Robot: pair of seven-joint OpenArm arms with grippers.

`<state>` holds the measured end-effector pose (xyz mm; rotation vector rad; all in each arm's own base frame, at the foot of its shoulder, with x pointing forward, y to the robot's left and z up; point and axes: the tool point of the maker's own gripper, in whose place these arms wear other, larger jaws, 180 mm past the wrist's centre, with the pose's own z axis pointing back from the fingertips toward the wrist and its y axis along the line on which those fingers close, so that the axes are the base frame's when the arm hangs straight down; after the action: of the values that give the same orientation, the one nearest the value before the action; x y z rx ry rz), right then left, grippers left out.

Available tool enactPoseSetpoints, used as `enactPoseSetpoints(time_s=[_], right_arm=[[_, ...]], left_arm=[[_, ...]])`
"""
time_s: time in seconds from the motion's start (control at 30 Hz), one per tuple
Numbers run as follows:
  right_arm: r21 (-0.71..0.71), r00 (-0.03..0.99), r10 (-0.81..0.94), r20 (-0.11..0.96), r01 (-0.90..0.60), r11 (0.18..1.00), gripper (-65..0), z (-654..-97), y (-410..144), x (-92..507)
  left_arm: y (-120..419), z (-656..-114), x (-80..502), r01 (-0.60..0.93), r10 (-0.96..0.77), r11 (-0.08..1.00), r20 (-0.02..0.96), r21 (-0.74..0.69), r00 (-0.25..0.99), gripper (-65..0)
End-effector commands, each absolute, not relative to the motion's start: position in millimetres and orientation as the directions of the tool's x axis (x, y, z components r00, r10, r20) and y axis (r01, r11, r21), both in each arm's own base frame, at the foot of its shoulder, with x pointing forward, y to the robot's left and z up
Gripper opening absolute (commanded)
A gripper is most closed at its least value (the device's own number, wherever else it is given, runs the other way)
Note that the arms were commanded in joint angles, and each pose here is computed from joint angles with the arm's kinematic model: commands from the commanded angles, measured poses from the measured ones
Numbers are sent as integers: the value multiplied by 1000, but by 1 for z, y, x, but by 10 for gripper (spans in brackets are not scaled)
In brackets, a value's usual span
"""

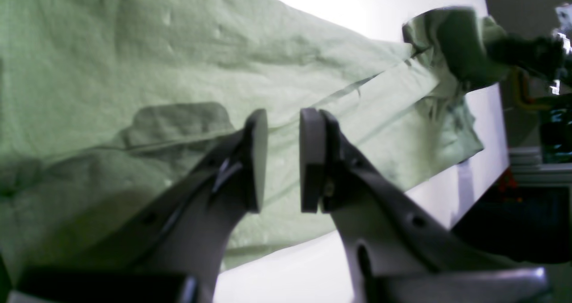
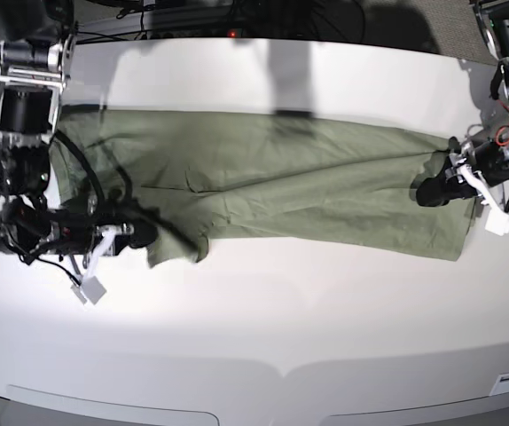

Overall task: Fold the T-shirt properly
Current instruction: 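Drag the pinched sleeve edge with the right gripper toward the collar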

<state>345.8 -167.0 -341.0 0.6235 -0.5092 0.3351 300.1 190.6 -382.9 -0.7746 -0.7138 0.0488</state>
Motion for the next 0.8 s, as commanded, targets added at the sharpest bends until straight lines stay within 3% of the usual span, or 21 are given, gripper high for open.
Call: enactPoseSetpoints(time_s=[0.0, 0.2, 0.53, 0.77], right_arm=[[444, 782, 158, 604, -494, 748, -650, -317, -168, 351], [371, 737, 286, 613, -588, 719, -650, -308, -165, 306], [395, 802, 372, 468, -567, 723, -650, -337, -192, 234], [377, 820, 412, 397, -555, 742, -650, -338, -219, 215]], left_arm=[[196, -366, 312, 246, 297, 727, 617, -641, 729, -519], [196, -366, 311, 245, 297, 727, 616, -641, 729, -519], [196, -366, 311, 245, 297, 727, 616, -641, 729, -519], [196, -366, 311, 245, 297, 727, 616, -641, 729, -519]])
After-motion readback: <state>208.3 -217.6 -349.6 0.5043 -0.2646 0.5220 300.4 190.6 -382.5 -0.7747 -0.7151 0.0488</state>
